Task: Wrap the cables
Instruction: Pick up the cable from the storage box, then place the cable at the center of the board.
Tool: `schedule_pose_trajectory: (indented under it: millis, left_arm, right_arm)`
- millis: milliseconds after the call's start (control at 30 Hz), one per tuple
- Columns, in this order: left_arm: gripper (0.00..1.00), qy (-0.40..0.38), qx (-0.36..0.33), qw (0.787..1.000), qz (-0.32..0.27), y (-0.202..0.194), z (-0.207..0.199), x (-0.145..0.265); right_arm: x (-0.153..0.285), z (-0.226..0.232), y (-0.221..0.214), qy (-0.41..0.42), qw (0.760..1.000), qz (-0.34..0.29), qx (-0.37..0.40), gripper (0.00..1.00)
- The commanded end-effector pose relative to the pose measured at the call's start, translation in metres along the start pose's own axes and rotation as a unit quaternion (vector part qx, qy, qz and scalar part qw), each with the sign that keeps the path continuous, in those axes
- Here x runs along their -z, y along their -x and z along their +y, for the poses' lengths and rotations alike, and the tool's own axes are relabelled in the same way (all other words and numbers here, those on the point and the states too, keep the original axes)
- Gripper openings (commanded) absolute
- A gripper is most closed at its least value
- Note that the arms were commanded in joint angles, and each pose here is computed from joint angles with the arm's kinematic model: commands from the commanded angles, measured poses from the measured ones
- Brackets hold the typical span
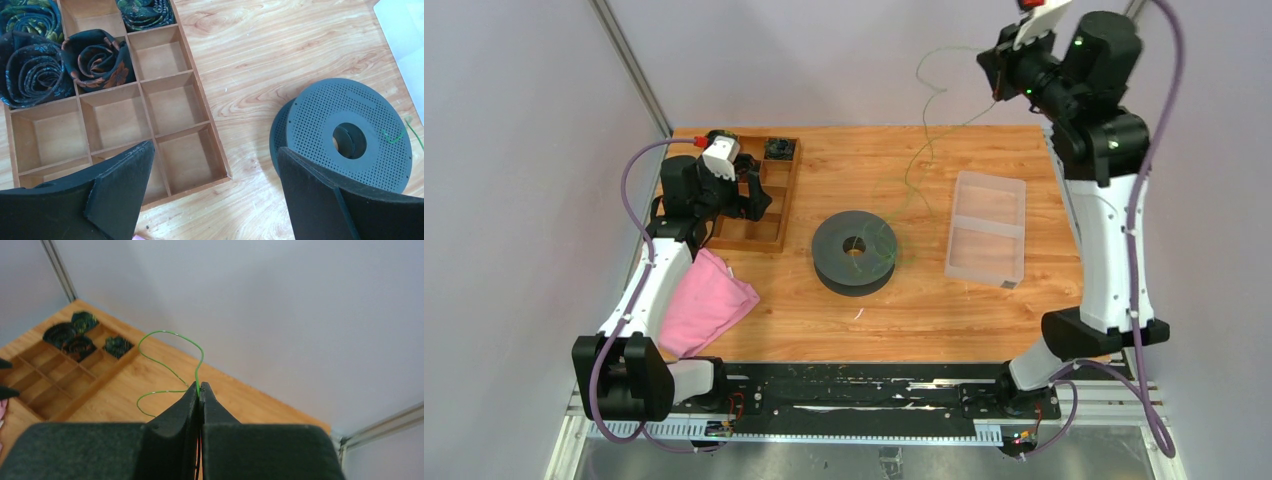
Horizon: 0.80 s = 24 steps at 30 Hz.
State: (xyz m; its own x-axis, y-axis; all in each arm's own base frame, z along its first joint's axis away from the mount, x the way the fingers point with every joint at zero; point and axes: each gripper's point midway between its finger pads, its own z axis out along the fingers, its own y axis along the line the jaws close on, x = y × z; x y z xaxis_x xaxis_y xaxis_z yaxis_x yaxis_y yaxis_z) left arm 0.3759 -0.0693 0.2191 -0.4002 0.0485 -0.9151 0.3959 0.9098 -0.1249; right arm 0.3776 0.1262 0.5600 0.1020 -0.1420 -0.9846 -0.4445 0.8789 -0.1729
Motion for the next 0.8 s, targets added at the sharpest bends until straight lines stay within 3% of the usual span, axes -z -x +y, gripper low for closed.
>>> schedule_pose_trajectory:
  millis: [0,133,467,767]
  left_arm:
    - [0.98,0.003,-0.010,1.000,-0.016,0.008,0.000,0.005]
    - [0.98,-0.003,-0.008,1.000,-0.016,0.008,-0.002,0.004]
    - [0.98,-0.007,-0.010,1.000,-0.023,0.011,-0.005,0.007]
    - [0.98,-0.011,-0.017,0.999,-0.036,0.017,-0.008,0.012]
  right_arm:
    - [-0.038,0.011,-0.079,0.026,0.995,0.094,-0.017,0.01]
    - [-0.048,0.004,-0.111,0.011,0.991,0.133,-0.006,0.00]
    - [-0.046,-0.010,-0.086,-0.022,0.993,0.112,0.006,0.01]
    - [-0.055,0.019,-0.195,0.034,0.973,0.228,-0.029,0.01]
